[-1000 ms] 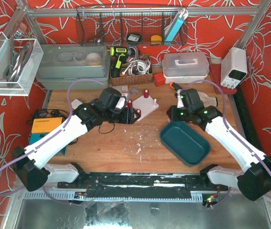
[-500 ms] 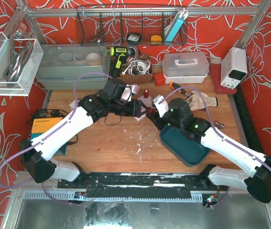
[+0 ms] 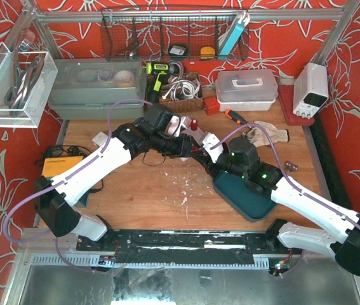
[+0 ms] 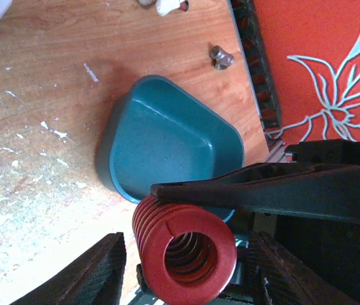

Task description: Install the large spring

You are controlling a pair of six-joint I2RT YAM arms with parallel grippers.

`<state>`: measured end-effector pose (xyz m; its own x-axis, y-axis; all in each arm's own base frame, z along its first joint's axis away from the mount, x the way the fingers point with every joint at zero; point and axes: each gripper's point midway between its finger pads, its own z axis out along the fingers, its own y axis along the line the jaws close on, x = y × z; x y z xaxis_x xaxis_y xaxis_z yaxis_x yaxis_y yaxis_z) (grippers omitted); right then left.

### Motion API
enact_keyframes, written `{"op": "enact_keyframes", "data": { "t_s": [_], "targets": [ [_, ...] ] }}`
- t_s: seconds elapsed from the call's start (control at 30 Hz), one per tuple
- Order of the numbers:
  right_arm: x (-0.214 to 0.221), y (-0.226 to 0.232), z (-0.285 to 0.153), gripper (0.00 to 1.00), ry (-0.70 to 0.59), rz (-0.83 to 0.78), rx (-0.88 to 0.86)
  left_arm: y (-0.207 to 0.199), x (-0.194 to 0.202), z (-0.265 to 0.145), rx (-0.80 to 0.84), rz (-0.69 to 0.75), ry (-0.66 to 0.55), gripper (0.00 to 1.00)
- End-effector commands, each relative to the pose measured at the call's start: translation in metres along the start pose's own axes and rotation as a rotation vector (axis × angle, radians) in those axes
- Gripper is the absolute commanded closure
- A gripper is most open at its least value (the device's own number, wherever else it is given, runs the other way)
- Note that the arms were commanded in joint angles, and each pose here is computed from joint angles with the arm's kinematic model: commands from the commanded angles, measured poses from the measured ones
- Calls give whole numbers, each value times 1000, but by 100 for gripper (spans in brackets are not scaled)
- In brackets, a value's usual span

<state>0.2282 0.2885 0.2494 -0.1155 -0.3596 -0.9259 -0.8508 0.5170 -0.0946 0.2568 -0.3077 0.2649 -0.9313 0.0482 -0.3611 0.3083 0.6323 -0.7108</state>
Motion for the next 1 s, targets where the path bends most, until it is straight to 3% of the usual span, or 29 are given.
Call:
{"op": "enact_keyframes", "data": {
  "t_s": [0.0, 0.2, 0.47, 0.6, 0.67, 0.77, 0.83, 0.97],
  "targets": [
    [-13, 3, -3, 92, -58, -44, 3, -6, 1, 0, 24, 1, 29, 45],
    [-13, 5, -3, 93, -55, -53, -2, -6, -1, 3, 30, -2, 33, 51],
    [-1, 1, 3, 90, -3, -27, 21, -7, -3, 7, 37, -1, 37, 86],
    [11, -2, 3, 65, 51, 24, 43, -1, -9, 15, 15, 4, 33, 100],
    [21, -6, -2, 43, 108, 70, 72, 5, -16, 20, -15, 15, 14, 100],
    [46, -14, -21, 22, 218, 169, 151, 16, -31, 30, -80, 49, -20, 100],
    [62, -24, -39, 13, 269, 258, 239, 24, -45, 36, -135, 86, -54, 100],
    [106, -34, -83, 6, 411, 464, 413, 41, -74, 48, -245, 162, -119, 100]
  ]
}}
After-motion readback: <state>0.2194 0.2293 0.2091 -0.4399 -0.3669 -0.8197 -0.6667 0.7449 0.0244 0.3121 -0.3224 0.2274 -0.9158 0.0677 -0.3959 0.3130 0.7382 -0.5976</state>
